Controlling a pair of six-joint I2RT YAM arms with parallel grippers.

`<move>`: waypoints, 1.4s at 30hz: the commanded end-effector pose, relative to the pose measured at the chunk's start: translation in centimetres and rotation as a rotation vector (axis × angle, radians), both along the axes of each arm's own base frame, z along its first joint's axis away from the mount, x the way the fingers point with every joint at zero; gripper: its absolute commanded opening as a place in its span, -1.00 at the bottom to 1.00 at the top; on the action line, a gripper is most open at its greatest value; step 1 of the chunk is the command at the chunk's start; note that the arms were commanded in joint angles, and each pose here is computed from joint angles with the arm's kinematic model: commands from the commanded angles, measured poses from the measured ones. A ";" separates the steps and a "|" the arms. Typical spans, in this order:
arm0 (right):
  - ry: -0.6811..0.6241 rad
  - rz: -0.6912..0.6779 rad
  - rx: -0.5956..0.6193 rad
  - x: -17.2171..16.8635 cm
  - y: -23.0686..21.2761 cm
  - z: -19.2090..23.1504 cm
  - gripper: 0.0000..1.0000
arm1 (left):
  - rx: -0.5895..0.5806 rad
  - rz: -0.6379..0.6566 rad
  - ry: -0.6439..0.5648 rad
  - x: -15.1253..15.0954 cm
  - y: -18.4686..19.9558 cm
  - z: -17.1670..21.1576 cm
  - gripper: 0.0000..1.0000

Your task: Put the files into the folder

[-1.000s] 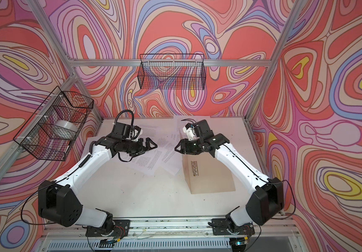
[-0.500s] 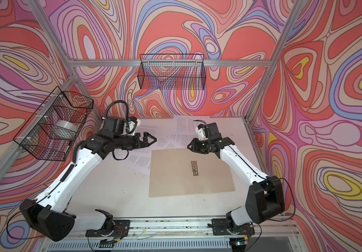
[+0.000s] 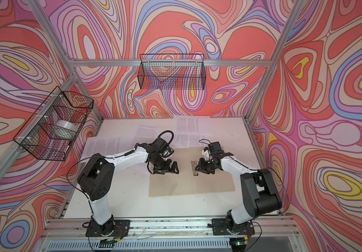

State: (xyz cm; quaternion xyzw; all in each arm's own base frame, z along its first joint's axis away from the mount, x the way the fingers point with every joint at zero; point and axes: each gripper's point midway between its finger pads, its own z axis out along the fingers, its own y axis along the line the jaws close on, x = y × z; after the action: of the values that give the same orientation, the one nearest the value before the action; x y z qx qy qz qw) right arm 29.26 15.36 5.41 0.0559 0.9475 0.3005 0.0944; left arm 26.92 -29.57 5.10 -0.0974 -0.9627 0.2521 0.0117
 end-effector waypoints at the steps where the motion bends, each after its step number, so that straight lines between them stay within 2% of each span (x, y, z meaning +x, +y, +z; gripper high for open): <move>1: -0.006 0.017 0.021 0.2 0.3 -0.7 -0.58 | 0.004 0.007 0.021 -0.3 0.2 -1.3 1.00; 10: 0.049 0.049 0.055 -0.6 0.9 -2.0 -0.50 | 0.083 0.023 0.077 -1.8 1.9 -4.5 1.00; 14: 0.062 0.052 0.071 -1.0 1.0 -2.1 -0.64 | 0.085 0.030 0.087 -2.0 2.0 -5.0 1.00; 27: 0.085 0.035 0.086 -1.8 1.0 -2.0 -0.68 | 0.093 0.038 0.100 -2.0 2.0 -5.7 1.00; 37: 0.095 0.010 0.061 -2.1 0.6 -2.3 -0.81 | 0.107 0.042 0.103 -2.1 2.3 -6.0 1.00; 42: 0.108 -0.028 -0.001 -2.2 -0.4 -2.8 -1.00 | 0.144 0.044 0.101 -2.2 3.0 -6.4 1.00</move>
State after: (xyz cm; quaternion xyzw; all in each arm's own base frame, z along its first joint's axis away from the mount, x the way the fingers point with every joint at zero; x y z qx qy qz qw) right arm 27.37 16.25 3.23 0.0659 0.9406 0.3301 0.0442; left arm 26.80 -29.87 4.00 -0.0865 -0.9596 0.2675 0.0101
